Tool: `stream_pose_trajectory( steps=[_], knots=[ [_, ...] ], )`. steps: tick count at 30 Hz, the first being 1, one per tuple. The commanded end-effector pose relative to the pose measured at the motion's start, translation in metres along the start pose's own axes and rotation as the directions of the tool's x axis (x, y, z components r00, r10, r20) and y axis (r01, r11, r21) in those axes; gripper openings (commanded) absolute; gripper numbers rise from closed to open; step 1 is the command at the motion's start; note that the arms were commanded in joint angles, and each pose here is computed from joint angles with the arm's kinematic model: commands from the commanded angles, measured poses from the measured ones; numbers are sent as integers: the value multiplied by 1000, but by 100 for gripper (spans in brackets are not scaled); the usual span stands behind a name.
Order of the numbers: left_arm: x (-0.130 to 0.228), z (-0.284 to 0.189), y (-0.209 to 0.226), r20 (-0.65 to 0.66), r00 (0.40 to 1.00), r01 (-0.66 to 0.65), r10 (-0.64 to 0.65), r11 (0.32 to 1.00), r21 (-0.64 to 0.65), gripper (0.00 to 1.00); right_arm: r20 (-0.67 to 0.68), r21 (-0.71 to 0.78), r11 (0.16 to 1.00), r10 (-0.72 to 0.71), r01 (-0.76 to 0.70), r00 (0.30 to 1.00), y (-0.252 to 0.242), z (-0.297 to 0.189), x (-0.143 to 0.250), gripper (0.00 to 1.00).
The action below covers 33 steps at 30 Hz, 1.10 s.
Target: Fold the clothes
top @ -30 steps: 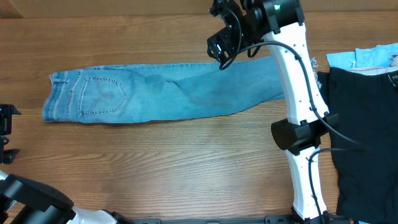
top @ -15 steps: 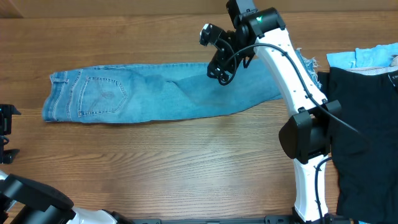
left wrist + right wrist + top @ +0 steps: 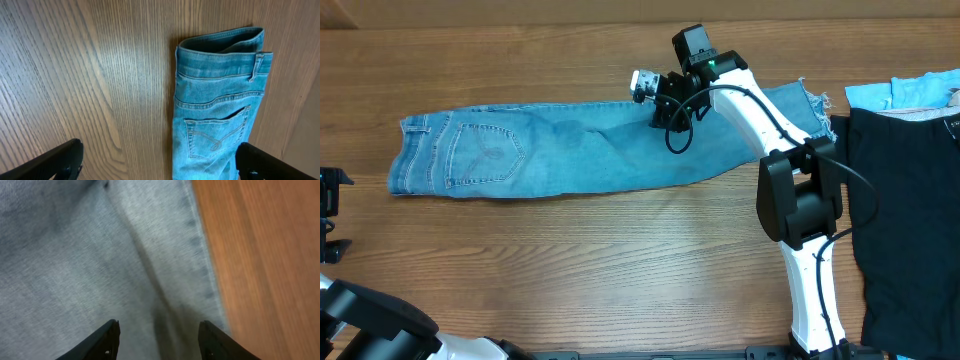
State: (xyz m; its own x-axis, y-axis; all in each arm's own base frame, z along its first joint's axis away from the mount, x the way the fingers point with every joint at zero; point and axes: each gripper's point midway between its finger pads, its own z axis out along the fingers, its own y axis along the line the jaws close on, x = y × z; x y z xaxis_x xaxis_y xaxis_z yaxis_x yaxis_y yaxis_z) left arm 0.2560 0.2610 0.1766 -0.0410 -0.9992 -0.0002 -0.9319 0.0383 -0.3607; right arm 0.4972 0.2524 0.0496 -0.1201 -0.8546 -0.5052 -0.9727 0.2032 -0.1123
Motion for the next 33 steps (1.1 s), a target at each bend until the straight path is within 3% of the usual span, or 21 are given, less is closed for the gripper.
stream_pose_trajectory(
  steps=[1,7,23,25,26,30,33],
  knots=[
    [1,-6,-3,16,1000,-2,2,1000,13,100,42,50,998,-31,29,999,-16,-4,-5,54],
    [1,-6,-3,16,1000,-2,2,1000,13,100,-20,-33,999,24,-25,1000,-2,22,27,52],
    [1,-6,-3,16,1000,-2,2,1000,13,100,-44,-51,996,65,-67,997,-3,18,45,43],
    [1,-6,-3,16,1000,-2,2,1000,13,100,-44,-44,996,74,-76,996,-7,16,49,22],
    [1,-6,-3,16,1000,-2,2,1000,13,100,-42,-43,996,77,-78,996,-8,15,50,17],
    [1,-6,-3,16,1000,-2,2,1000,13,100,-33,-48,996,78,-80,996,-8,15,49,13],
    [1,-6,-3,16,1000,-2,2,1000,13,100,-22,-49,996,77,-78,997,-8,14,46,4]
  ],
)
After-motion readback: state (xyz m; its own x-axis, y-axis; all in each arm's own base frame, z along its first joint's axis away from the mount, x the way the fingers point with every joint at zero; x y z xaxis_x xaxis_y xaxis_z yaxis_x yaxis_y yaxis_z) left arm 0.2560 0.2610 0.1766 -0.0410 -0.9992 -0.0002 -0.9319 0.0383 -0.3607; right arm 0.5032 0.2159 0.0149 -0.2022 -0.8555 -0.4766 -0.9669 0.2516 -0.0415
